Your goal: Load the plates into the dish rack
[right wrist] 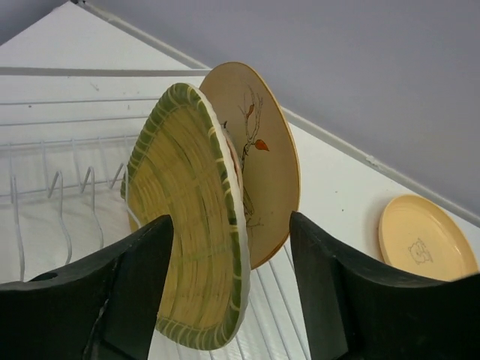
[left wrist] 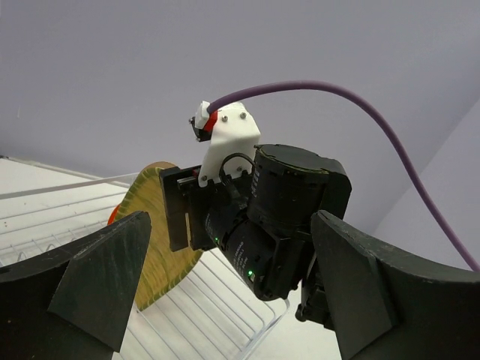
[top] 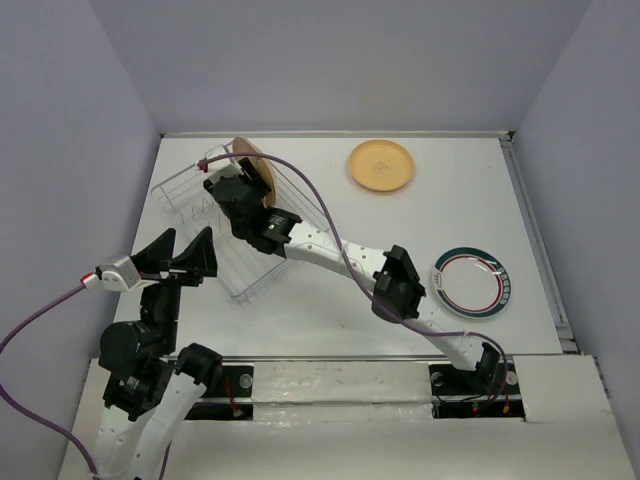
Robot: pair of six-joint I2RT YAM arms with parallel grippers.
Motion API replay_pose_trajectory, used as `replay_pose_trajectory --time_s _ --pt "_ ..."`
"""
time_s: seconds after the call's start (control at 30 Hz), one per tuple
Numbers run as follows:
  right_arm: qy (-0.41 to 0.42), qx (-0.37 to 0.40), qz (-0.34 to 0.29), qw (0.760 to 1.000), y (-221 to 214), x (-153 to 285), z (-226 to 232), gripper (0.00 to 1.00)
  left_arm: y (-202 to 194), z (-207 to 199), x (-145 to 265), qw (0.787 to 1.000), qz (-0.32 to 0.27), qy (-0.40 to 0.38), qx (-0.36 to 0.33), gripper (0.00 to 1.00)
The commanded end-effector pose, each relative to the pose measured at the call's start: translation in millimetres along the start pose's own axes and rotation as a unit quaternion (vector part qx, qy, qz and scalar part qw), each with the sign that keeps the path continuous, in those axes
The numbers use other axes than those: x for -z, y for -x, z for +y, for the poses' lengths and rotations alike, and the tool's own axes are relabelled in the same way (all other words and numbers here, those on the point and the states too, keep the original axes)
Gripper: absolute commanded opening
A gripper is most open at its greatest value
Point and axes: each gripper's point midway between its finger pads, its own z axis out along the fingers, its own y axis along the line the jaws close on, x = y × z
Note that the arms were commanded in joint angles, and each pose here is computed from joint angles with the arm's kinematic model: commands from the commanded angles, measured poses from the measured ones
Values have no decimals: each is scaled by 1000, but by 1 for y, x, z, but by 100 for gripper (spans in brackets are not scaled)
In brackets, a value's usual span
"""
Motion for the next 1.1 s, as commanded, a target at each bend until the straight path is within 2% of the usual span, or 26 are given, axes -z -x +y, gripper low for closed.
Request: replay_pose_trajectory --time_s 0.0,0.27,0.33,0.4,0.43,0.5,0.53,0.57,0.6,0.63,0.73,0.77,0.93,1.07 --pt "16 -104 -59 993 70 23 -28 72 15 -3 0 1000 -26 -6 1 99" --pt "72 -154 -49 984 90 56 -54 86 11 -4 -2 1000 -19 -8 1 99" --pt "89 -171 -42 980 88 65 -65 87 11 -4 -2 1000 -18 -8 0 99" --pt "123 -220 -30 967 84 74 -73 87 10 -4 -2 1000 -18 -8 0 99" --pt "117 -232 -17 966 70 77 -100 87 10 -5 -2 1000 -17 -10 1 99" --pt "129 -279 -2 952 56 80 -121 84 9 -6 -2 1000 -16 -12 2 99" --pt "125 -292 4 948 46 80 -136 82 8 -6 -2 1000 -14 -12 1 99" --pt "97 -304 22 947 16 75 -172 80 8 -7 -2 1000 -14 -14 3 99" --pt "100 -328 31 939 4 75 -183 77 7 -7 -3 1000 -12 -15 2 99" --pt "66 -341 49 937 -28 69 -221 75 6 -8 -3 1000 -9 -17 1 99" --pt "51 -387 76 917 -73 63 -264 70 4 -10 -4 1000 -6 -23 3 99" --pt "10 -407 95 908 -107 55 -303 69 2 -10 -5 1000 -3 -23 3 99" --pt "-29 -451 147 880 -183 49 -367 74 1 -11 -6 1000 -1 -24 1 99" --pt "-118 -448 170 870 -234 71 -409 78 -1 -12 -7 1000 3 -26 1 99"
